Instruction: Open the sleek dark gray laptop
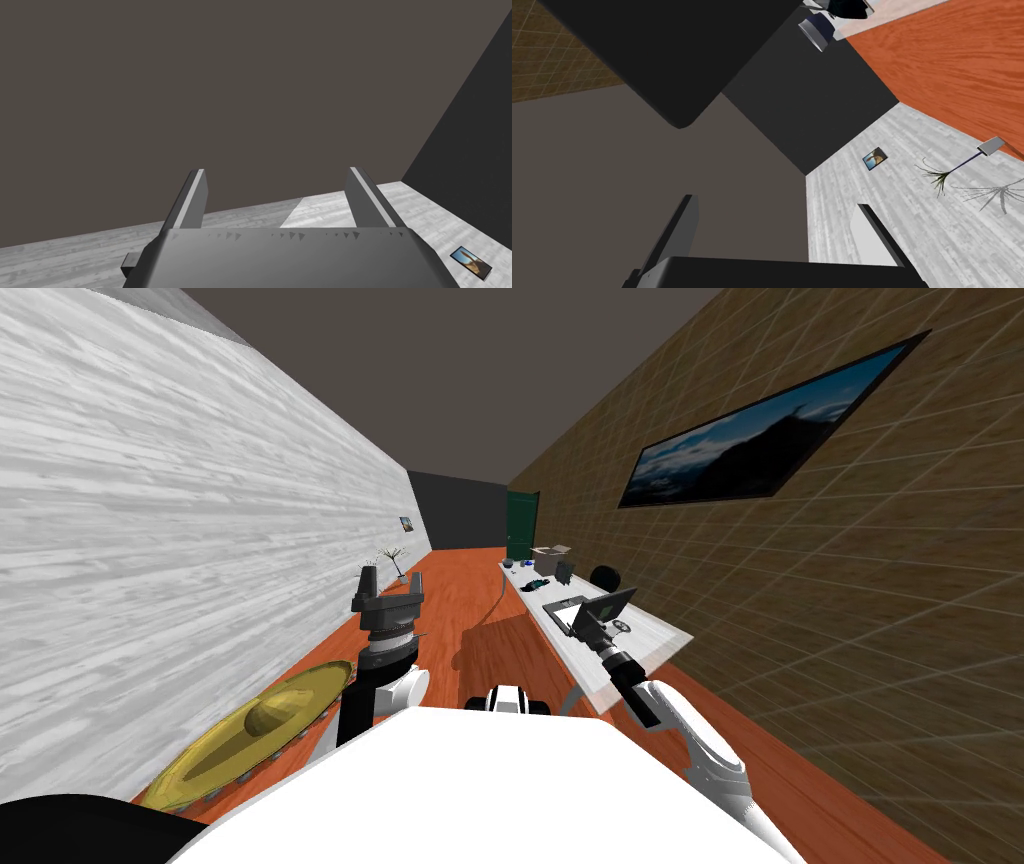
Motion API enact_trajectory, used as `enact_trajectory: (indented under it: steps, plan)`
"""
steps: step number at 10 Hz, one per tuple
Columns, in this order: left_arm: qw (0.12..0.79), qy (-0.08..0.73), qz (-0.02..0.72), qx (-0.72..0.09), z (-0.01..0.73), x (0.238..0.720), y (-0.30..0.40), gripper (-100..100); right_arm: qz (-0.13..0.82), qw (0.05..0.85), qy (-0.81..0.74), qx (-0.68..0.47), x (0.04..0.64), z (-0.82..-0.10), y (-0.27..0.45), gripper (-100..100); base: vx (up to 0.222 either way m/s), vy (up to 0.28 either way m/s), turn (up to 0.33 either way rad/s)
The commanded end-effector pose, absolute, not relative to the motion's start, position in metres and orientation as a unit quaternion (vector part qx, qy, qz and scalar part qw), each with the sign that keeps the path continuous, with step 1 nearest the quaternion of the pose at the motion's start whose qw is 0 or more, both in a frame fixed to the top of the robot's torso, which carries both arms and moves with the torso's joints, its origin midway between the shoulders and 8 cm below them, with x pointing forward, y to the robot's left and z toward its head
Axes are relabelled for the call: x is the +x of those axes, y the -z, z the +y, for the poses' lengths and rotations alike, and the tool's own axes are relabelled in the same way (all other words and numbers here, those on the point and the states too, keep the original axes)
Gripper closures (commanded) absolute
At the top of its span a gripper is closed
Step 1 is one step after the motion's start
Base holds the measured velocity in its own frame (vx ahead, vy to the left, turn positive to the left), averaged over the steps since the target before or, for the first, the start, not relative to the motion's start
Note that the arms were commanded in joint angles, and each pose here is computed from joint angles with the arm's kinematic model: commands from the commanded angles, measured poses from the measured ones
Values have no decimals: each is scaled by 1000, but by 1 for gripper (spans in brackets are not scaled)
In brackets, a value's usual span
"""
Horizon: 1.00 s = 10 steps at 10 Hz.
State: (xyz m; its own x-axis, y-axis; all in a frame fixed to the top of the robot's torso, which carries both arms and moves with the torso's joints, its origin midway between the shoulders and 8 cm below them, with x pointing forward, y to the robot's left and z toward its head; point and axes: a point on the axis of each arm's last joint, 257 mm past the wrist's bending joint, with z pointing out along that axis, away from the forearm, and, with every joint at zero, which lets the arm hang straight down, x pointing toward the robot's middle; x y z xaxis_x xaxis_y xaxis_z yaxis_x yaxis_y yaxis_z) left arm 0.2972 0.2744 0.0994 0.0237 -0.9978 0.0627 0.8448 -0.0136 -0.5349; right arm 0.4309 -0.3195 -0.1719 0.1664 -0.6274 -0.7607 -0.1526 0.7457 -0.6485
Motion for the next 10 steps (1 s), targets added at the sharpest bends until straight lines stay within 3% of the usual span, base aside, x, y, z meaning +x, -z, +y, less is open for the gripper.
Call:
enact_trajectory:
  steps: [1,8,9,10]
  plan:
    - [681,677,173,-221,274,297,-99,0,622,669,229,-335,434,-350,175,-100,134,26,-51]
    - [681,677,173,-221,274,297,-99,0,618,632,296,-362,439,-390,174,-100,92,34,-29]
    - [681,677,173,-221,274,297,-99,0,618,633,296,-361,440,-391,173,100,9,-3,-22]
    - [681,677,173,-221,274,297,-99,0,625,621,297,-368,433,-406,174,100,75,57,-25]
